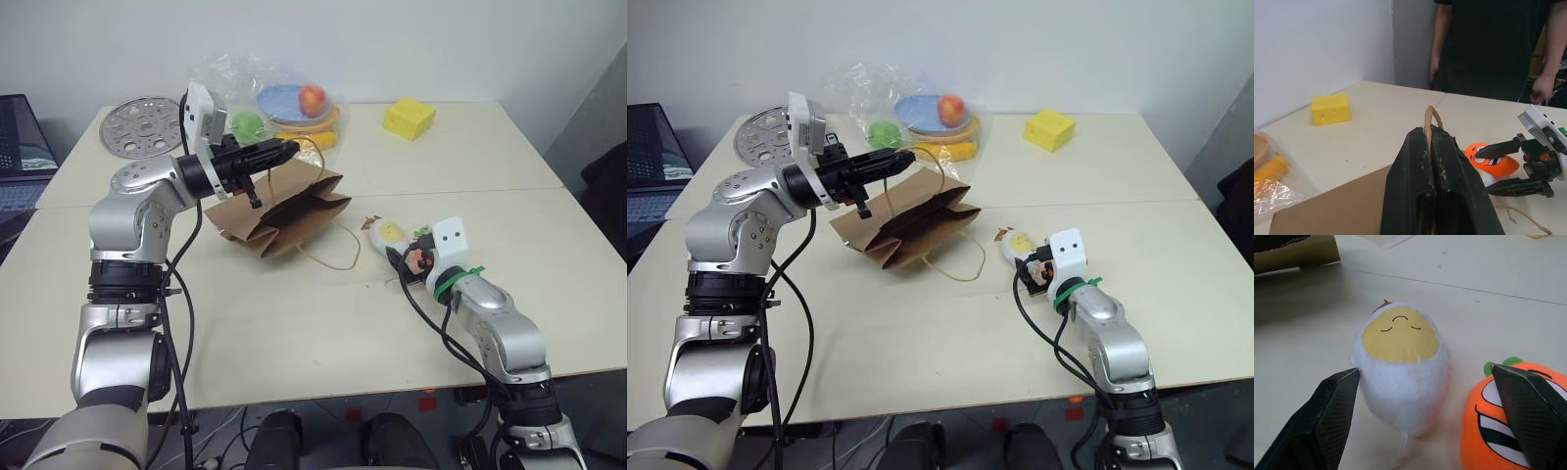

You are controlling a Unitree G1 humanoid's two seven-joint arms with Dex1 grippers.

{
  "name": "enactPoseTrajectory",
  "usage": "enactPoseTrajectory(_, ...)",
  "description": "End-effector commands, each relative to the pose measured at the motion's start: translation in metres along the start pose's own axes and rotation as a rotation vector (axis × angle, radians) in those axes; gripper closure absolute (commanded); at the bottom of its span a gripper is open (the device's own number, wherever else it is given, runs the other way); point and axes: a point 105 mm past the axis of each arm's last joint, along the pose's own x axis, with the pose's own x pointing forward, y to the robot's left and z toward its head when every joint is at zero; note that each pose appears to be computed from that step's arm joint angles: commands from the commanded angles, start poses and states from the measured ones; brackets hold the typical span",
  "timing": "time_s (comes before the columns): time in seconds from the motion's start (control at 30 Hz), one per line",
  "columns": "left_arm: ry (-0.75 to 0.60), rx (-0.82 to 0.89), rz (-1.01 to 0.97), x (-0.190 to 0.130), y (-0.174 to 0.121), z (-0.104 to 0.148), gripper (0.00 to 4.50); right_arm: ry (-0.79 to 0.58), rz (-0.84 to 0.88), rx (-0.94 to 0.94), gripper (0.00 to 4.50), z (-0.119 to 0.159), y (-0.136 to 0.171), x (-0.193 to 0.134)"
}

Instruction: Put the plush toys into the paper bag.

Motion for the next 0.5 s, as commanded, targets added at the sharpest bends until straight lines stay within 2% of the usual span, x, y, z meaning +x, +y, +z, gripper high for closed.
enactPoseTrajectory(0.03,-0.016,0.046,-0.008,-0.004,-0.003,0.014,4.50,-0.019,0.011,-0.035,0.04,0.005,0.002,0.005)
enactPoseTrajectory(0.17,-0.015,0.048,-0.002,-0.006,-0.003,0.015,4.50,-0.058,0.051,-0.056,0.04,0.014,0.011,0.010)
enactPoseTrajectory(0.43,-0.008,0.051,0.006,-0.009,-0.006,0.012,4.50,0.019,0.060,-0.053,0.04,-0.004,0.011,0.019)
enactPoseTrajectory(0.47,-0.007,0.052,0.007,-0.010,-0.006,0.012,4.50,0.021,0.048,-0.060,0.30,-0.004,0.008,0.019)
enactPoseTrajectory(0.5,-0.007,0.052,0.008,-0.010,-0.007,0.012,4.50,0.018,0.047,-0.063,0.38,-0.003,0.006,0.019)
